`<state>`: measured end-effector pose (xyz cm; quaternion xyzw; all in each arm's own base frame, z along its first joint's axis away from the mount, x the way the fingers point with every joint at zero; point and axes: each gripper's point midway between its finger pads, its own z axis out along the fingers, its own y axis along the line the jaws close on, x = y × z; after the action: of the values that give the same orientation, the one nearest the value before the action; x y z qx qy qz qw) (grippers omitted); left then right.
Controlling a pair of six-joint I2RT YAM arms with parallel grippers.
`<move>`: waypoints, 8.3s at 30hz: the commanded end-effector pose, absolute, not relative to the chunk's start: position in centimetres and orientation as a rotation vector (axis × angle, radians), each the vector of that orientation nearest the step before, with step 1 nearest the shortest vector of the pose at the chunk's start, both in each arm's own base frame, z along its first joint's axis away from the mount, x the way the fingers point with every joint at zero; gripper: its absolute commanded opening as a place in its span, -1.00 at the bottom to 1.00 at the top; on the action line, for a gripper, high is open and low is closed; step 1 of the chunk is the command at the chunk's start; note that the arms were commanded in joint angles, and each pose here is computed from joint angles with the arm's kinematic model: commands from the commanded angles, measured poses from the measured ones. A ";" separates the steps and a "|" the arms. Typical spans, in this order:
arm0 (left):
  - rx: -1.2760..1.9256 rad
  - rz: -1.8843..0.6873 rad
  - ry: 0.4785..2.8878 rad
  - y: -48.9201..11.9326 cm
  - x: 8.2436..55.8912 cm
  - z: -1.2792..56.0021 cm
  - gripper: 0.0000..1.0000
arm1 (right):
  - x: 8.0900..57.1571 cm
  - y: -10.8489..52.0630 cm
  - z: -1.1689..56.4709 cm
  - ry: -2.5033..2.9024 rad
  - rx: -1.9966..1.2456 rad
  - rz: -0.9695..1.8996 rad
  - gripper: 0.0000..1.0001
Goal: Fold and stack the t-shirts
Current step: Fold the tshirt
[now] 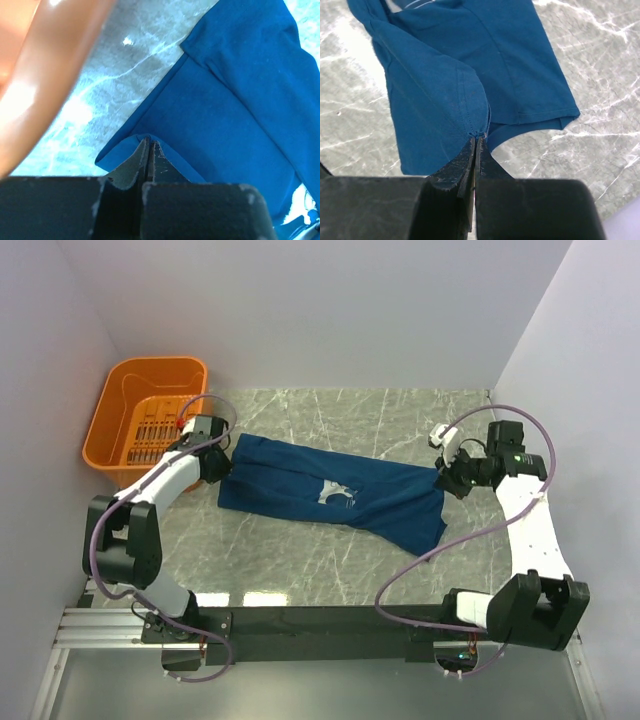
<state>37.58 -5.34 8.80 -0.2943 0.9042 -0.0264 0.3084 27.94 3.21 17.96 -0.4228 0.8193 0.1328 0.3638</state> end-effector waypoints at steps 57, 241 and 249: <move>-0.310 -0.417 2.378 -12.1 45.1 12.2 0.25 | 38.8 7.0 17.4 2.157 -1.022 0.298 -1.00; -0.319 -0.434 2.476 -12.8 54.2 4.3 -0.52 | 38.3 -6.4 5.2 2.761 0.255 0.544 -0.11; -0.337 -0.436 2.467 -12.7 54.2 4.7 -0.99 | 38.2 -6.4 4.5 2.780 0.272 0.554 -0.12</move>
<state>53.36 -12.56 3.16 -0.1274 0.9363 -0.1589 0.2862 37.73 -6.04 4.77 0.0877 0.9670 0.1921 0.1424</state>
